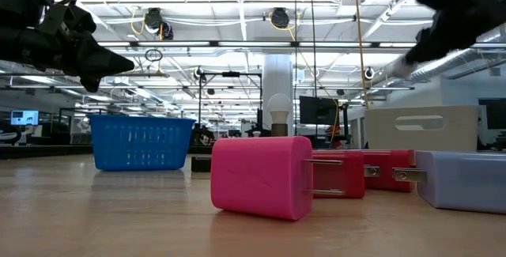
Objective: Pick & Place Office items
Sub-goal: Put the violet changer adapter into the gray bin
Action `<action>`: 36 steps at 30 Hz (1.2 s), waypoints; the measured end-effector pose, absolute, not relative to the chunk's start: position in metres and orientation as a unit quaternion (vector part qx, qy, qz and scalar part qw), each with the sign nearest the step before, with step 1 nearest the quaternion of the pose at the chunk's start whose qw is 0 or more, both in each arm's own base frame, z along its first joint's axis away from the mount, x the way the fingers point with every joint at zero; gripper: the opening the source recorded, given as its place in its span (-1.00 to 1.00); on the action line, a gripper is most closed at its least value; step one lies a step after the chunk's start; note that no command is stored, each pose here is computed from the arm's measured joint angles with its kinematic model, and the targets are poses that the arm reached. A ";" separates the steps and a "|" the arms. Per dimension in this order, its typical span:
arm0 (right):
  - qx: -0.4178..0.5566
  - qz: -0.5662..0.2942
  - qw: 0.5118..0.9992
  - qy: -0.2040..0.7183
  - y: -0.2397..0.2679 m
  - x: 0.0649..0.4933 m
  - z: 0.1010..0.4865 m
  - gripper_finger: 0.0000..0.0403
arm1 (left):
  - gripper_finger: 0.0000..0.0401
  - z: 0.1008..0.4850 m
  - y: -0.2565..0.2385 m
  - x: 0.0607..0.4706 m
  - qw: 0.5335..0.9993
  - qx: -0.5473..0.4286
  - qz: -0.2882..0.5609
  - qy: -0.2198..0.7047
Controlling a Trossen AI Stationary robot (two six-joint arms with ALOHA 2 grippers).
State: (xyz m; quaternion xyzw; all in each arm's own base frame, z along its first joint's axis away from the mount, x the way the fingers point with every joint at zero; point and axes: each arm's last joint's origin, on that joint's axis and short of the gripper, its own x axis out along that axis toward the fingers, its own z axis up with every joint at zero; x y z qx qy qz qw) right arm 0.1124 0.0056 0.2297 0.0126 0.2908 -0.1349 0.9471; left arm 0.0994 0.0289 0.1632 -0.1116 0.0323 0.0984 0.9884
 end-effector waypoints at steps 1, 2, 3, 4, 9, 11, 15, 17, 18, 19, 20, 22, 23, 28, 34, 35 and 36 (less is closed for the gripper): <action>0.009 -0.145 0.937 0.319 0.004 0.117 0.227 -0.27 | -0.88 0.163 0.029 0.099 0.988 -0.112 0.098 0.032; 0.008 -0.154 0.928 0.340 0.003 0.123 0.225 -0.27 | -0.88 0.163 0.029 0.099 0.988 -0.112 0.098 0.033; 0.008 -0.164 0.920 0.355 0.001 0.128 0.222 -0.27 | -0.88 0.163 0.029 0.099 0.988 -0.112 0.098 0.033; 0.012 -0.175 0.913 0.369 -0.001 0.133 0.218 -0.26 | -0.88 0.163 0.029 0.099 0.988 -0.112 0.098 0.032; 0.042 -0.234 0.876 0.419 -0.015 0.149 0.202 -0.27 | -0.88 0.163 0.029 0.099 0.988 -0.112 0.098 0.032; 0.053 -0.250 0.863 0.435 -0.022 0.152 0.197 -0.27 | -0.88 0.163 0.029 0.099 0.988 -0.112 0.098 0.033; 0.099 -0.242 0.852 0.453 -0.034 0.156 0.190 -0.26 | -0.88 0.163 0.029 0.099 0.989 -0.105 0.098 0.033; 0.118 -0.242 0.849 0.456 -0.039 0.159 0.188 -0.25 | -0.88 0.163 0.029 0.099 0.990 -0.101 0.098 0.034; 0.123 -0.246 0.846 0.457 -0.042 0.160 0.186 -0.25 | -0.88 0.163 0.029 0.099 0.990 -0.100 0.098 0.033; 0.129 -0.244 0.844 0.460 -0.045 0.161 0.185 -0.25 | -0.88 0.163 0.029 0.099 0.990 -0.100 0.098 0.033; 0.131 -0.244 0.841 0.464 -0.048 0.162 0.183 -0.26 | -0.88 0.163 0.029 0.099 0.990 -0.100 0.098 0.034; 0.139 -0.239 0.837 0.472 -0.053 0.164 0.179 -0.27 | -0.88 0.163 0.029 0.099 0.990 -0.100 0.098 0.033; 0.142 -0.238 0.835 0.475 -0.055 0.165 0.177 -0.27 | -0.88 0.163 0.029 0.099 0.990 -0.100 0.098 0.034; 0.149 -0.237 0.829 0.484 -0.062 0.169 0.170 -0.23 | -0.88 0.163 0.029 0.099 0.990 -0.098 0.098 0.034; 0.146 -0.240 0.821 0.498 -0.066 0.171 0.165 -0.26 | -0.88 0.163 0.029 0.099 0.991 -0.090 0.098 0.035; 0.146 -0.241 0.819 0.499 -0.067 0.171 0.164 -0.26 | -0.88 0.163 0.029 0.099 0.991 -0.090 0.098 0.035; 0.146 -0.240 0.818 0.501 -0.067 0.172 0.163 -0.26 | -0.88 0.163 0.029 0.099 0.991 -0.089 0.098 0.035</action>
